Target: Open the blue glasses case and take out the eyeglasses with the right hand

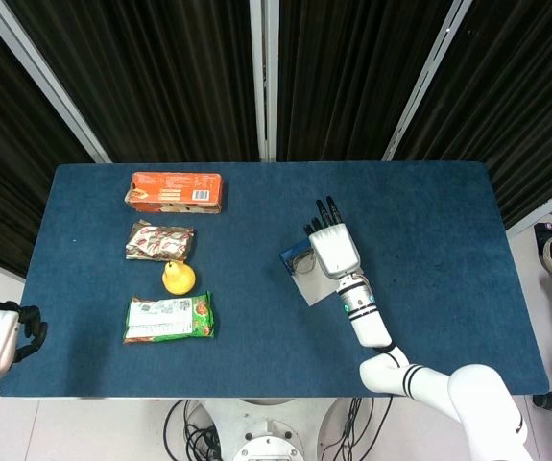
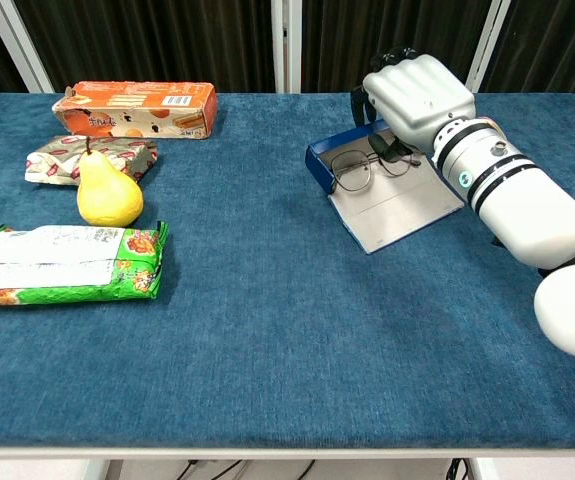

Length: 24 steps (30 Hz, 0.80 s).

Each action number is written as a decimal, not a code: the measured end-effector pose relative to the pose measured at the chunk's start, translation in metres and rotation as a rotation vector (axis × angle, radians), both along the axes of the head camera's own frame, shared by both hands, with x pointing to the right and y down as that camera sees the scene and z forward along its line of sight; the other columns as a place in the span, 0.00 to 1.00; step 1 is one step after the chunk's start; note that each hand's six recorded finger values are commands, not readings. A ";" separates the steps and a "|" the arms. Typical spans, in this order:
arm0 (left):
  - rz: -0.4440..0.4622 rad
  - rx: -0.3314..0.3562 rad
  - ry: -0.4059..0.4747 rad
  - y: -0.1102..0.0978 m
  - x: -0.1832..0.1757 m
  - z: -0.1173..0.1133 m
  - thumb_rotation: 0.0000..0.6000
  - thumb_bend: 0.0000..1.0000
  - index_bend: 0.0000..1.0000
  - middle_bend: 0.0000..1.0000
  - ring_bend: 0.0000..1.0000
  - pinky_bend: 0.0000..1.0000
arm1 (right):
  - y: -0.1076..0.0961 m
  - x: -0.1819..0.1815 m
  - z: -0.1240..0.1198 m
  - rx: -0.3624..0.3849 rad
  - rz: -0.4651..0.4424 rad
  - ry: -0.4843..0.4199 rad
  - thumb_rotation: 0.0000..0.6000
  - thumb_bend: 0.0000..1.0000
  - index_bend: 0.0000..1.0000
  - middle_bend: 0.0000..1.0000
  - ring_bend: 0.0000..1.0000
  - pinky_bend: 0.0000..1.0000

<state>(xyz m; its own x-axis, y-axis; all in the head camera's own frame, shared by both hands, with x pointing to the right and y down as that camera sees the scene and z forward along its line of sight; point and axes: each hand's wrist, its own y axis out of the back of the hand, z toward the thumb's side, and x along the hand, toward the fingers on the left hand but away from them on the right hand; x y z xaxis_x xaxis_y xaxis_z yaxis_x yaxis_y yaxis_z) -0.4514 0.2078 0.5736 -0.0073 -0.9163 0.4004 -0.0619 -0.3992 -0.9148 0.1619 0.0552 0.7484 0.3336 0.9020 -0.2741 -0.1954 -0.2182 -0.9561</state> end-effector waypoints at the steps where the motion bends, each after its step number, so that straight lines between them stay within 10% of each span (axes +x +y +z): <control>1: 0.000 0.000 0.000 0.000 0.000 0.000 1.00 0.41 0.70 0.71 0.53 0.46 | 0.000 0.000 -0.001 0.024 -0.006 0.010 1.00 0.42 0.75 0.40 0.09 0.00; 9: 0.000 0.000 0.001 0.000 0.000 0.000 1.00 0.41 0.70 0.71 0.53 0.46 | -0.001 -0.002 0.011 -0.025 0.029 0.002 1.00 0.37 0.71 0.40 0.09 0.00; 16: -0.001 0.000 0.000 0.000 0.000 0.000 1.00 0.41 0.70 0.71 0.53 0.46 | -0.004 -0.005 0.018 -0.161 0.073 -0.001 1.00 0.20 0.15 0.24 0.00 0.00; 24: 0.000 -0.001 0.000 0.000 0.000 0.000 1.00 0.41 0.70 0.71 0.53 0.46 | -0.001 0.000 -0.010 -0.218 0.046 -0.072 1.00 0.20 0.14 0.21 0.00 0.00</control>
<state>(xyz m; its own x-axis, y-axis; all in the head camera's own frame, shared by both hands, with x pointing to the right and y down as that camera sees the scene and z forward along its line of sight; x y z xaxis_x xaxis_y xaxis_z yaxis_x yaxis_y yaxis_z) -0.4515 0.2079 0.5736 -0.0072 -0.9161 0.4009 -0.0617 -0.3998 -0.9145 0.1623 0.0544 0.7388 0.3189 0.8388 -0.4413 -0.1139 -0.4283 -0.8964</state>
